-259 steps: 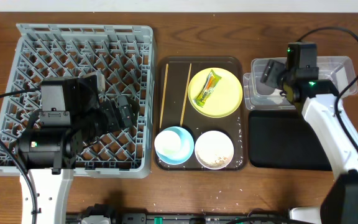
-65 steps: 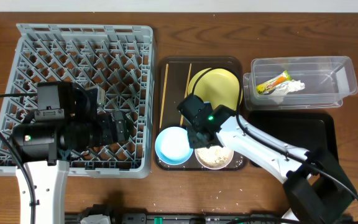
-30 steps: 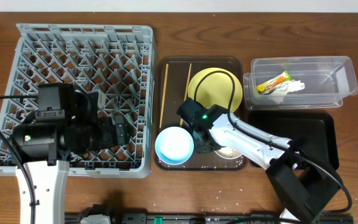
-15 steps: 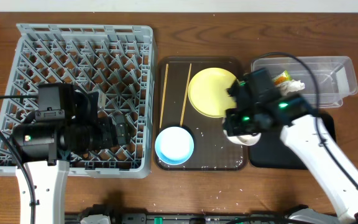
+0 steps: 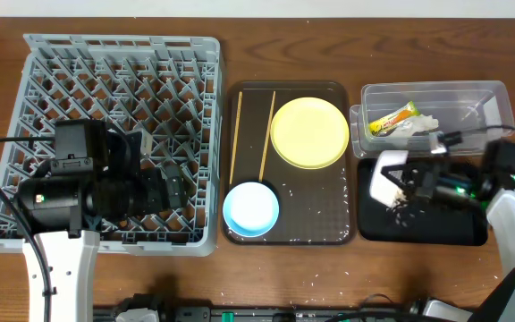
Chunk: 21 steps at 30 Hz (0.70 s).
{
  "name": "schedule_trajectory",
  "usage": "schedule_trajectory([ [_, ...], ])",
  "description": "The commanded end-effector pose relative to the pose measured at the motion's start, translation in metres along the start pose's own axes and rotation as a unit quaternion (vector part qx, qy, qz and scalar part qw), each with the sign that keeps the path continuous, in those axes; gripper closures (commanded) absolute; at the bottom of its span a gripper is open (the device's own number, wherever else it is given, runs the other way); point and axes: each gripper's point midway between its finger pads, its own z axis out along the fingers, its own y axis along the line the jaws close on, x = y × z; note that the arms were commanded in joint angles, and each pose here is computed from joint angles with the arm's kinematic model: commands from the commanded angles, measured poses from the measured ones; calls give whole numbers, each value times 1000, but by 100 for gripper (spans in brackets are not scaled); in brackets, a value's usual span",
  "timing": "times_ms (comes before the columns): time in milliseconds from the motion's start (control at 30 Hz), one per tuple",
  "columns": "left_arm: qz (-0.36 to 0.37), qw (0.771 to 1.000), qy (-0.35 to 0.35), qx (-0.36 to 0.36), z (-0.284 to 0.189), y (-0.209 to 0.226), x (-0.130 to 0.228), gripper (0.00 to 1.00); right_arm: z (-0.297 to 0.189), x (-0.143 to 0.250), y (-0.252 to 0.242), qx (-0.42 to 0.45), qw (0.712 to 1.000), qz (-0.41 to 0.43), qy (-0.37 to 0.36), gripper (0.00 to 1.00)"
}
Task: Sort waste into correct bins and load items into the dishwasher
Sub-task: 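Tip the pink bowl with the right gripper to dump rice onto the black tray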
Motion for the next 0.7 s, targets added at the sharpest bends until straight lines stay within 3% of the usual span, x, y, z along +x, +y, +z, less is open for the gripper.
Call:
schedule_trajectory([
  [0,7,1000,-7,-3,-4,-1,-3,1,-23,-9,23,-99,993,-33,-61,99],
  [333,7,1000,-7,-3,-4,-1,-4,1,-40,-13,17,-110,984,-82,-112,99],
  [433,8,1000,-9,-3,-4,-1,-4,1,-40,-15,18,-119,984,-67,-112,99],
  [500,8,1000,-9,-3,-4,-1,-4,1,-40,-19,-1,-73,991,-33,-106,99],
  [567,8,1000,-9,-3,-4,-1,-4,1,-43,-20,15,-123,985,-31,-113,99],
  [633,8,1000,-9,-3,-4,-1,-4,1,-38,-21,-3,-71,991,-37,-105,99],
  [667,9,1000,-11,-3,-4,-1,-5,1,-37,-21,-12,-52,994,17,-99,99],
])
